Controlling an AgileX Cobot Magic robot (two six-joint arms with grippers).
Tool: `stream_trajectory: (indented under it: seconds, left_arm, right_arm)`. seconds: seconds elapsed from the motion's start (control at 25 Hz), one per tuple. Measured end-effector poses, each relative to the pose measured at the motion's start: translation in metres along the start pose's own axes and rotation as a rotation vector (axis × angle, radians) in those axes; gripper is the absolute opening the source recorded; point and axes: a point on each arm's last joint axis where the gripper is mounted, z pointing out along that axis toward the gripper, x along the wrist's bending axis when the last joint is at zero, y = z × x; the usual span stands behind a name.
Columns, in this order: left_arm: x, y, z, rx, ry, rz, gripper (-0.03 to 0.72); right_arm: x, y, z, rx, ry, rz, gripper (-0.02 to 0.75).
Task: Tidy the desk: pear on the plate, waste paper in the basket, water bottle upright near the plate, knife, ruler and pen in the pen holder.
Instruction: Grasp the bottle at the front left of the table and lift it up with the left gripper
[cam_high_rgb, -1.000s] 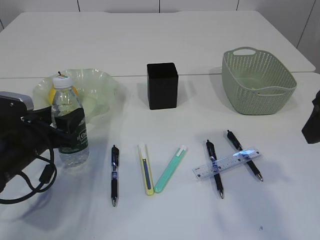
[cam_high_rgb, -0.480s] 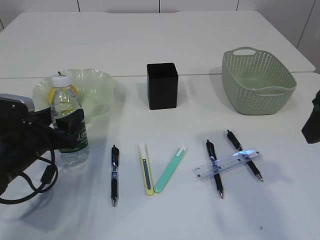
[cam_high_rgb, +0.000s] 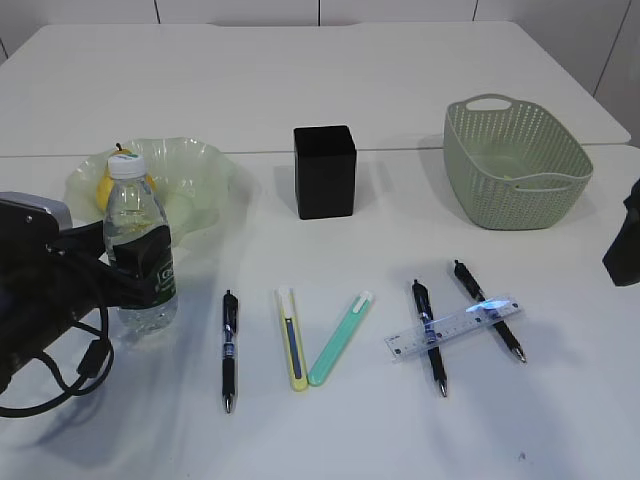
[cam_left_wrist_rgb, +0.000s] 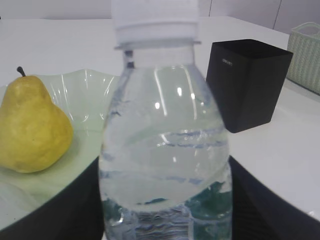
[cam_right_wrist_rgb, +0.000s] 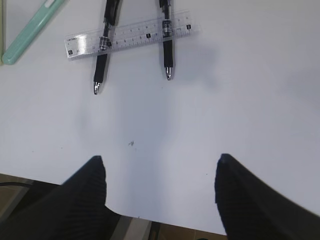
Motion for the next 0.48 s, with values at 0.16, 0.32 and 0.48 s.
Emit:
stream_trajectory:
  seconds: [0.16, 0.32, 0.48]
  left_arm:
    - [0.000, 0.001, -0.003, 0.001, 0.000, 0.007, 0.440]
    - [-0.001, 0.002, -0.011, 0.008, 0.002, 0.034, 0.440]
    - [-0.001, 0.003, -0.013, 0.011, 0.002, 0.048, 0.440]
  right_arm:
    - [0.000, 0.000, 0.000, 0.000, 0.000, 0.000, 0.504]
    - [0.000, 0.000, 0.000, -0.003, 0.000, 0.000, 0.504]
    - [0.000, 0.001, 0.000, -0.014, 0.000, 0.000, 0.504]
